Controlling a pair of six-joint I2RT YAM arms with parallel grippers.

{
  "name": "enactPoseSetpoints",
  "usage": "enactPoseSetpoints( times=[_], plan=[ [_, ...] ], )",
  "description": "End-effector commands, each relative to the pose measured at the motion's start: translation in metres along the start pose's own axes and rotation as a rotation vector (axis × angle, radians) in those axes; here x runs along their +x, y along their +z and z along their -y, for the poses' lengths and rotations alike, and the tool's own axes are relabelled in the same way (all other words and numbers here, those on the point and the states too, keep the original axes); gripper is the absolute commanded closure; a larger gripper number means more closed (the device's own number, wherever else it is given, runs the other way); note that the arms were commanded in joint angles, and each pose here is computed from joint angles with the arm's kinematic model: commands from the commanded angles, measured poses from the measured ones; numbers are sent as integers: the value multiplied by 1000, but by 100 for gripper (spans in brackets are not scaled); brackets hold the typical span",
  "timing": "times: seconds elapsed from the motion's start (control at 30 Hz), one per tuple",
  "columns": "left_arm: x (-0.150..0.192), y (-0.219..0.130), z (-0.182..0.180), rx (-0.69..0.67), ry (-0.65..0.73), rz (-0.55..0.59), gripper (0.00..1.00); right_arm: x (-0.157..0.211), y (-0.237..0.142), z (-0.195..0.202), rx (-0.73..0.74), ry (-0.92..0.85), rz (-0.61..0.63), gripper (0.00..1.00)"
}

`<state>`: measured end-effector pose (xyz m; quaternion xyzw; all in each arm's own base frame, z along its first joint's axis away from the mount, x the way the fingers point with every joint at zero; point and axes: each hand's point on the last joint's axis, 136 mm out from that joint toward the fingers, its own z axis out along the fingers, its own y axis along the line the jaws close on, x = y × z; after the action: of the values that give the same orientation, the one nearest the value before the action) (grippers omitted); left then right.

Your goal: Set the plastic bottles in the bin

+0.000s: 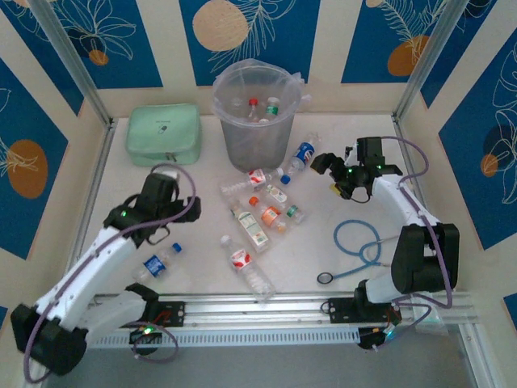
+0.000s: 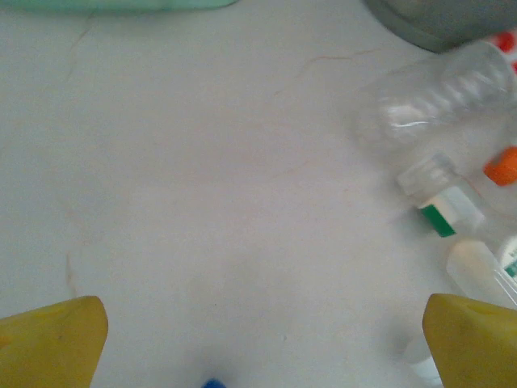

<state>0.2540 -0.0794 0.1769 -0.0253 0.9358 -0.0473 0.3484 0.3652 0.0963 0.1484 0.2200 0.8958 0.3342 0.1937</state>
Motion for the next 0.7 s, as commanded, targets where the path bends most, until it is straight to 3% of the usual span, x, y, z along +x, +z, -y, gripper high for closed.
enactPoseSetpoints(
  times=[0.0,0.07,0.17,0.47,0.67],
  plan=[
    [29,-4,-27,-78,-281,18,1,0,3,4,-12,5,-15,1],
    [38,-7,-29,-78,-285,-10,1,3,3,8,-9,12,-21,1],
    [51,-17,-53,-232,-263,-88,1,7,1,13,-5,15,-21,1],
    [87,-32,-78,-381,-429,-184,1,4,-8,25,-1,34,7,0],
    [120,-38,-75,-448,-420,-407,5,1,-7,35,14,53,11,1]
  ],
)
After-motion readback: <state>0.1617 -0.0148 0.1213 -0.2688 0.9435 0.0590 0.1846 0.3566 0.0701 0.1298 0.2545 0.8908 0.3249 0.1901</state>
